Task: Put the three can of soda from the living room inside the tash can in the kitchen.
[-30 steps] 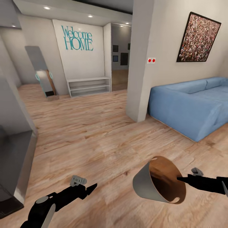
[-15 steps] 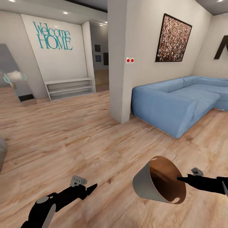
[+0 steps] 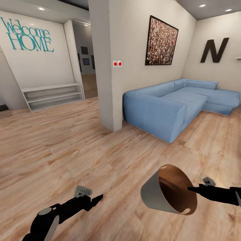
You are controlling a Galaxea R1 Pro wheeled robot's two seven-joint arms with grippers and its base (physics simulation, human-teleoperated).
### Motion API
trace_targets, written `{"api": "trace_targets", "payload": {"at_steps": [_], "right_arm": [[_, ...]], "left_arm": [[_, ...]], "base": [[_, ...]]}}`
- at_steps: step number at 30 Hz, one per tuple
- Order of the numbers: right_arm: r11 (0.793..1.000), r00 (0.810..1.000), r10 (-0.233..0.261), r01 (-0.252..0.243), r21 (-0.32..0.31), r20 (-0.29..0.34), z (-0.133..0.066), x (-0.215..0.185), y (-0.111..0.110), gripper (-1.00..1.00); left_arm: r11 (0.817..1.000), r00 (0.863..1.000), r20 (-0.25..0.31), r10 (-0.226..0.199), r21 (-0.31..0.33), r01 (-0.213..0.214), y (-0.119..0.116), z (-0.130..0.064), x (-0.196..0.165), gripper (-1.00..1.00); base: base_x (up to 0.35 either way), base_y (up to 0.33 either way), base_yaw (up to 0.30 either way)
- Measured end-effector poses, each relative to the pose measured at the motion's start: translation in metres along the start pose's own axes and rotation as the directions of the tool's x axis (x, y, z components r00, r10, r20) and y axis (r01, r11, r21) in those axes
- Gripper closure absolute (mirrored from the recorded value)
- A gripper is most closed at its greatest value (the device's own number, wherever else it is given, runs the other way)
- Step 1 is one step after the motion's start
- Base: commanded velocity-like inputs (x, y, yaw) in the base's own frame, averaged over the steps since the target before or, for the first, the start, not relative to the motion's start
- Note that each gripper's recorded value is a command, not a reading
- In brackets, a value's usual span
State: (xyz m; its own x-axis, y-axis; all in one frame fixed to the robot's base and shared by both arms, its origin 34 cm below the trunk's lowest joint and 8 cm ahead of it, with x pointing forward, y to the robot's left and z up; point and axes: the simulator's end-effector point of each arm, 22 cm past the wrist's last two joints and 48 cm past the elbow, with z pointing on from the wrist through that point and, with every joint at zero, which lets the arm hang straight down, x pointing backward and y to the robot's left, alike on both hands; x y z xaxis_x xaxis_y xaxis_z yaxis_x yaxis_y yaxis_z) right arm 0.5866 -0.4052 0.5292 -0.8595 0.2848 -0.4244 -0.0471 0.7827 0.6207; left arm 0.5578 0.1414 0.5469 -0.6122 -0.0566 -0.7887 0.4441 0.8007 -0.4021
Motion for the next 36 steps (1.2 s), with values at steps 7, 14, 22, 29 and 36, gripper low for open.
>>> {"api": "trace_targets", "payload": {"at_steps": [7, 14, 22, 29, 36], "right_arm": [[1.000, 1.000, 0.008, -0.009, 0.014, 0.025, -0.011, -0.007, -0.007, 1.00], [1.000, 0.999, 0.006, -0.007, 0.020, 0.032, -0.020, -0.012, -0.011, 1.00], [1.000, 0.999, 0.003, -0.004, 0.019, 0.033, -0.021, -0.012, -0.009, 1.00], [1.000, 0.999, -0.001, 0.001, 0.020, 0.034, -0.022, -0.013, -0.008, 1.00], [1.000, 0.999, -0.006, 0.005, 0.019, 0.039, -0.023, -0.014, -0.007, 1.00]], "left_arm": [[1.000, 1.000, 0.002, 0.001, 0.001, -0.001, 0.000, 0.000, -0.001, -1.00], [1.000, 1.000, 0.008, 0.004, 0.006, -0.005, -0.002, -0.001, -0.004, -1.00], [1.000, 1.000, 0.017, 0.009, 0.006, -0.009, -0.004, -0.002, -0.008, -1.00], [1.000, 1.000, 0.020, 0.010, 0.005, -0.010, -0.004, -0.003, -0.009, -1.00], [1.000, 1.000, 0.023, 0.012, 0.005, -0.012, -0.005, -0.004, -0.011, -1.00]], "base": [[0.000, 0.000, -0.279], [0.000, 0.000, -0.279], [0.000, 0.000, -0.279], [0.055, 0.027, -0.279], [0.054, 0.020, -0.279]]}}
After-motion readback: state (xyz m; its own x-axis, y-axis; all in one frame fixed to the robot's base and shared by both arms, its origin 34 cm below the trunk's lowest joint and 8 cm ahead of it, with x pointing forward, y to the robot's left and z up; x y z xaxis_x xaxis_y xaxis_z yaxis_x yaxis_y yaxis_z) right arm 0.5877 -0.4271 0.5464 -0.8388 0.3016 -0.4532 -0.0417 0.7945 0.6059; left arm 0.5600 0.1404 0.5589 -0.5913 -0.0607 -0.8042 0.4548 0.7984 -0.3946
